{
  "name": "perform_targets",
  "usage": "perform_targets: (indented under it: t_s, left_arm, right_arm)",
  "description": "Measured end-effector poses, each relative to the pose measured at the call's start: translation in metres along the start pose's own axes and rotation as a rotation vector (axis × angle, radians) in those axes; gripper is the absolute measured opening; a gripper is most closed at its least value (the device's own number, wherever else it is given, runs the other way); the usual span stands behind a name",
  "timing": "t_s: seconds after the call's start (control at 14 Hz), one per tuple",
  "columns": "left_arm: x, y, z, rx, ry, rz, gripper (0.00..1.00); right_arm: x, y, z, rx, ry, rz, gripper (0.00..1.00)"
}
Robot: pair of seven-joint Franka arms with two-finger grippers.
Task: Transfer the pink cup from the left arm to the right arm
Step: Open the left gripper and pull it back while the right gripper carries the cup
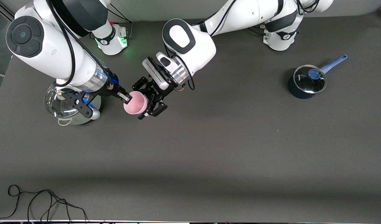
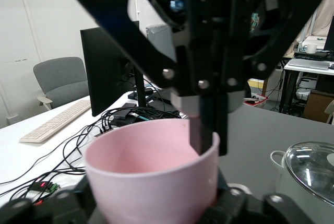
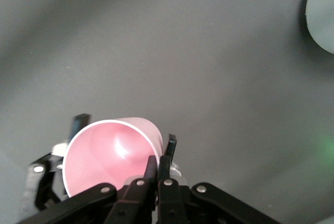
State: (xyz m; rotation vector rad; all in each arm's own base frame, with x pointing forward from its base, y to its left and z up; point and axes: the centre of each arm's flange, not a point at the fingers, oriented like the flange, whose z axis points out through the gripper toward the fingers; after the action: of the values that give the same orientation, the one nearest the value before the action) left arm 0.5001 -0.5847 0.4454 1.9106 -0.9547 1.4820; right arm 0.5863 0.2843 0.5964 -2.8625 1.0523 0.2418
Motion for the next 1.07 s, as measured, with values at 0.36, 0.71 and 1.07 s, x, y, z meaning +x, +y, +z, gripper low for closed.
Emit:
perform_targets:
  t_s: [0.36,0.71,1.07]
  left_arm:
    - [0.000,-0.005,0.000,0.009,0.001,-0.004,1.00]
    - [0.007,-0.041,-0.001,0.065,0.024,0.093,1.00]
    - [-0.014,-0.124,0.007,-0.012,0.044,0.222,1.00]
  right_arm:
    - [0.012,0.000,-0.005,-0.009,0.071,-0.019,0.02]
    - [0.085,0.020,-0.015,-0.008,0.195,-0.061,0.02]
    - [0.224,0.130,-0.046,-0.012,0.222,-0.178,0.02]
